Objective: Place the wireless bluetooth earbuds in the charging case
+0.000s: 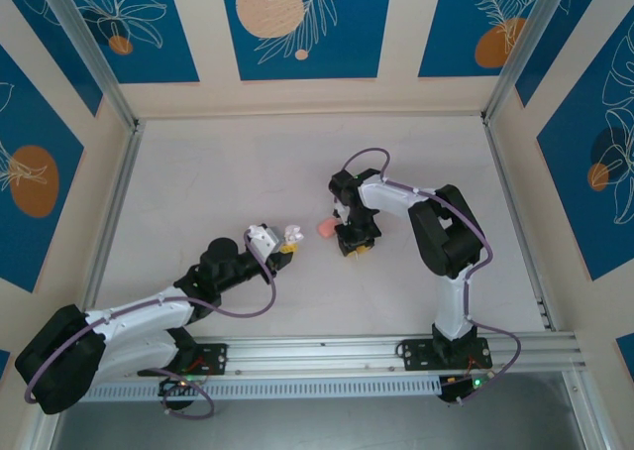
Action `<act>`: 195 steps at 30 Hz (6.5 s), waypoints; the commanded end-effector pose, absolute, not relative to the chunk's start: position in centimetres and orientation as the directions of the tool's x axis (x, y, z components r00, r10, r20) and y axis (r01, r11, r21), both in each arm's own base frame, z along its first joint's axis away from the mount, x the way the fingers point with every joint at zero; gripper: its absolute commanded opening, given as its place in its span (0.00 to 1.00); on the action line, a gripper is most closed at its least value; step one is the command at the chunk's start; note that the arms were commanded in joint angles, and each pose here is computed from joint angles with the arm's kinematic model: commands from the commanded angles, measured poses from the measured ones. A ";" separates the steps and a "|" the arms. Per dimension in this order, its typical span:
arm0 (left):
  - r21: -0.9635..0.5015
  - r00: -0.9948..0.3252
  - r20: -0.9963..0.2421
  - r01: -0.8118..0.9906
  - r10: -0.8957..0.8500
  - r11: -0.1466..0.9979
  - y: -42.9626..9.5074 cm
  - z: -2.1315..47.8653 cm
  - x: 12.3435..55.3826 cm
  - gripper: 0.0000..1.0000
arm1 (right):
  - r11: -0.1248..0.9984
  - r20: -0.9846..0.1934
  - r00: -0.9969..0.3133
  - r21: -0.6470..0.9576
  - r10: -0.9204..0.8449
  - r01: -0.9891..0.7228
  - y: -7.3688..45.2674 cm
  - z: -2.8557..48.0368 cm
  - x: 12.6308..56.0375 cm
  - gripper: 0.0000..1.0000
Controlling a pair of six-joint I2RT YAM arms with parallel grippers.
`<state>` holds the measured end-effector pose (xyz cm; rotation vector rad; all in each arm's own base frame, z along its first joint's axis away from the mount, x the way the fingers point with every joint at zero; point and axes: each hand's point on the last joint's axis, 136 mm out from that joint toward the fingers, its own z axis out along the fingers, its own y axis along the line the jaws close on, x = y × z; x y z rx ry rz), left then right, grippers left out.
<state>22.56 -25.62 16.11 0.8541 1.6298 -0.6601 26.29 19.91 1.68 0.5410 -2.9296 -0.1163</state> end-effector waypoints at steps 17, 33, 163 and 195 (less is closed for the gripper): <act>0.039 -0.090 -0.978 0.811 0.190 0.583 -25.8 16.8 22.9 0.15 | 0.923 0.063 -0.922 0.087 -0.381 -0.375 21.0 1.8 28.3 0.24; 0.028 -0.105 -0.970 0.848 0.218 0.529 -27.3 15.8 22.9 0.14 | 0.936 -0.010 -0.943 0.114 -0.333 -0.332 20.5 3.5 27.3 0.19; 0.013 0.025 -0.999 0.945 -0.033 0.327 -35.3 18.0 23.3 0.12 | 0.572 -0.592 -0.802 0.684 0.074 -0.452 21.8 24.3 23.7 0.42; 0.047 0.069 -0.995 0.964 -0.073 0.261 -35.6 19.5 22.1 0.12 | 0.574 -0.440 -0.898 0.735 0.000 -0.361 21.2 22.9 22.8 0.32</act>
